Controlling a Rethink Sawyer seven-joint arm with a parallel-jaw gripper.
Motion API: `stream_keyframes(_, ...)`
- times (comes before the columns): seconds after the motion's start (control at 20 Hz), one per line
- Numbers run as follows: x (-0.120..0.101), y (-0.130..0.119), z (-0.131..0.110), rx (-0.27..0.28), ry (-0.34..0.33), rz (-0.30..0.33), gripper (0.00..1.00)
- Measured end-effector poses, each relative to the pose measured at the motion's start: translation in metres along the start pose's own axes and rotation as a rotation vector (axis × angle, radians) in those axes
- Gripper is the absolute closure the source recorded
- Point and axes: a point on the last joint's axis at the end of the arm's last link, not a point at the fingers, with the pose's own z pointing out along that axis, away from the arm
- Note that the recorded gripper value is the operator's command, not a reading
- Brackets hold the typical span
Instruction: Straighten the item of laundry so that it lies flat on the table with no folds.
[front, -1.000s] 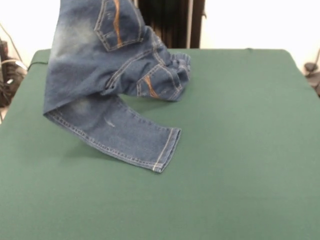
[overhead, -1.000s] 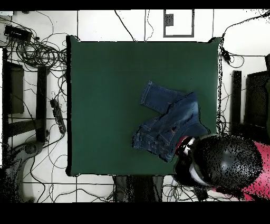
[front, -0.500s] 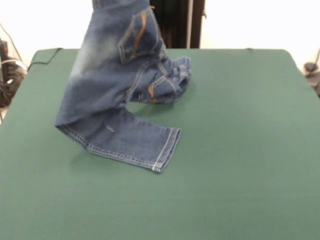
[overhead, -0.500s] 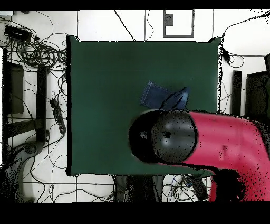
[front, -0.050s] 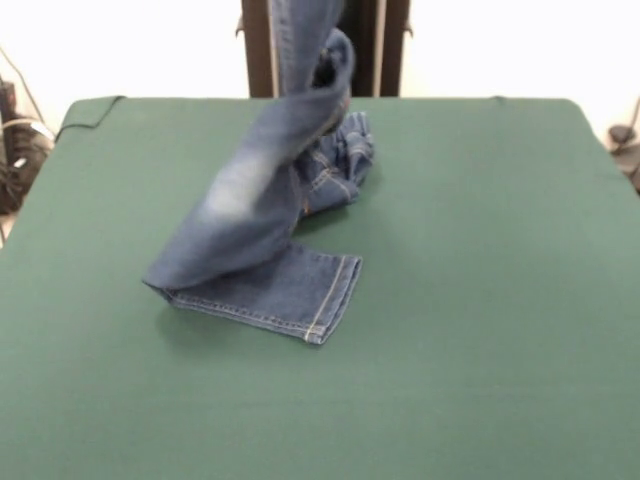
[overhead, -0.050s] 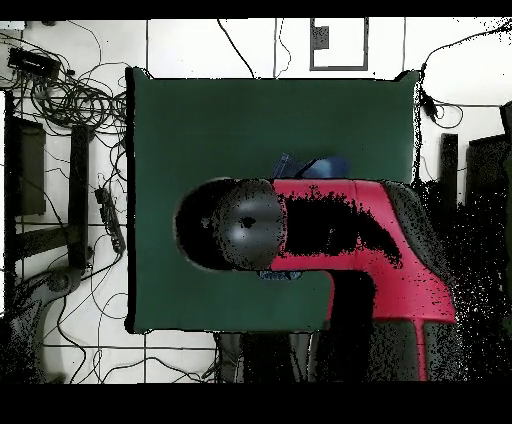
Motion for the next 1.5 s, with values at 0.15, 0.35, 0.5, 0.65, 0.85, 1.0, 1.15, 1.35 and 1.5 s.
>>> stream_keyframes(0.15,-0.004,0.002,0.009,0.006,0.013,0.044,1.00)
stream_keyframes(0.35,-0.014,0.004,0.021,0.015,0.016,0.061,1.00)
stream_keyframes(0.5,-0.024,0.011,0.038,0.003,-0.011,0.071,1.00)
stream_keyframes(0.65,-0.029,0.016,0.052,-0.021,-0.041,0.085,1.00)
stream_keyframes(0.85,-0.037,0.029,0.083,-0.068,-0.112,0.129,1.00)
stream_keyframes(1.0,-0.035,0.038,0.099,-0.082,-0.135,0.161,1.00)
stream_keyframes(1.15,-0.028,0.046,0.113,-0.072,-0.131,0.201,1.00)
stream_keyframes(1.35,-0.017,0.061,0.122,-0.063,-0.118,0.253,1.00)
stream_keyframes(1.5,-0.014,0.068,0.119,-0.066,-0.121,0.275,1.00)
